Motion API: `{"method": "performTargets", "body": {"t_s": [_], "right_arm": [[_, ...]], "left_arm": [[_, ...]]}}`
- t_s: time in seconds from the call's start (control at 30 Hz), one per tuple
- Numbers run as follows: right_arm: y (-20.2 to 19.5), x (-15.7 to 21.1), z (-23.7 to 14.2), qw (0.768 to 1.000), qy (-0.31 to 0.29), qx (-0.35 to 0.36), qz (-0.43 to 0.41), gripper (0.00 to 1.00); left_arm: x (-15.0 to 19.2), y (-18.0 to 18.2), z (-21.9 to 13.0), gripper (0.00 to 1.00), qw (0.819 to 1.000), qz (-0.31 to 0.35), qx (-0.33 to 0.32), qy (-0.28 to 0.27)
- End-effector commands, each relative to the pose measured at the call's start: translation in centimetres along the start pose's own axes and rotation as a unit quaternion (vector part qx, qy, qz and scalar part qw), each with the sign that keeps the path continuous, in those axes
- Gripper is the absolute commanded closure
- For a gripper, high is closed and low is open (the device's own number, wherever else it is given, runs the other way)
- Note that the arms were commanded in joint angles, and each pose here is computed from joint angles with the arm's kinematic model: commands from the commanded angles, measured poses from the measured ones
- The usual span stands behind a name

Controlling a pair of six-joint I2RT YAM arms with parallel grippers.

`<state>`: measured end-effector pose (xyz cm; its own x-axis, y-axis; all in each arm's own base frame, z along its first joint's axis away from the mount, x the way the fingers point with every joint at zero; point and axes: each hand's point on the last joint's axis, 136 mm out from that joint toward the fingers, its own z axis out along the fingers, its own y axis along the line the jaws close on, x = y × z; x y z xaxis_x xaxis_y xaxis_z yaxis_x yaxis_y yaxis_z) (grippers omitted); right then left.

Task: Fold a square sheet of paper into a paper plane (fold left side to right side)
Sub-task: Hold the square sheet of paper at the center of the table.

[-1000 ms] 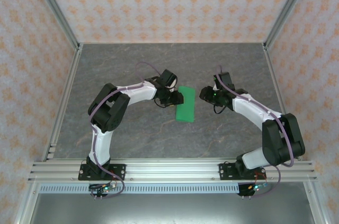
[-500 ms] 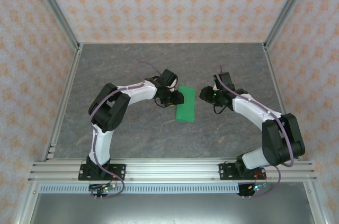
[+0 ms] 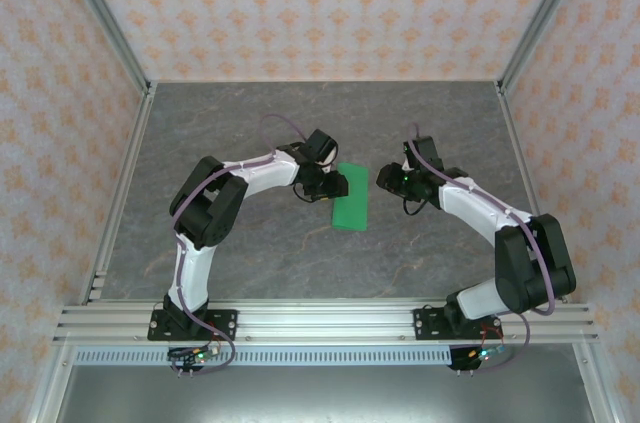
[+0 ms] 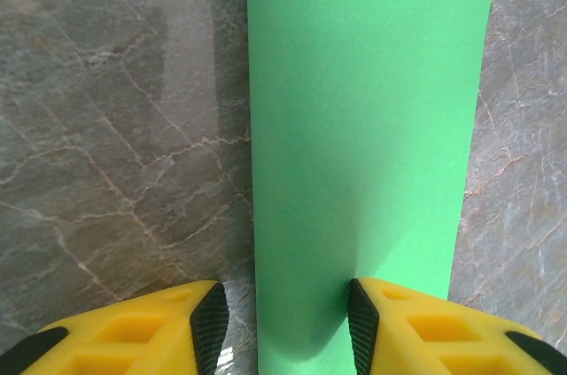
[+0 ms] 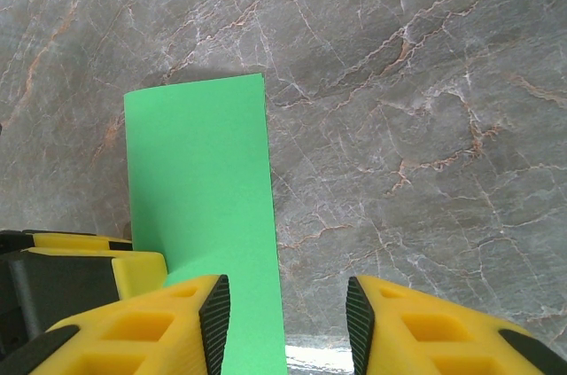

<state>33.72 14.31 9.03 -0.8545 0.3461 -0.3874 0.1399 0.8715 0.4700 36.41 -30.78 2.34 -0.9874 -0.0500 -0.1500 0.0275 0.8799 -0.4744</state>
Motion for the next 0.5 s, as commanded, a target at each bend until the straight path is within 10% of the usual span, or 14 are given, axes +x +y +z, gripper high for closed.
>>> {"method": "performTargets", "body": {"t_s": [0.0, 0.47], "right_arm": [[-0.25, 0.69, -0.39, 1.000, 0.004, 0.004, -0.008, 0.57], [-0.02, 0.87, -0.39, 1.000, 0.006, 0.002, -0.009, 0.57]], "left_arm": [[1.59, 2.73, 2.34, 0.56, 0.998, 0.002, -0.054, 0.025], [1.62, 2.89, 2.46, 0.56, 0.998, 0.000, -0.057, 0.025]]}}
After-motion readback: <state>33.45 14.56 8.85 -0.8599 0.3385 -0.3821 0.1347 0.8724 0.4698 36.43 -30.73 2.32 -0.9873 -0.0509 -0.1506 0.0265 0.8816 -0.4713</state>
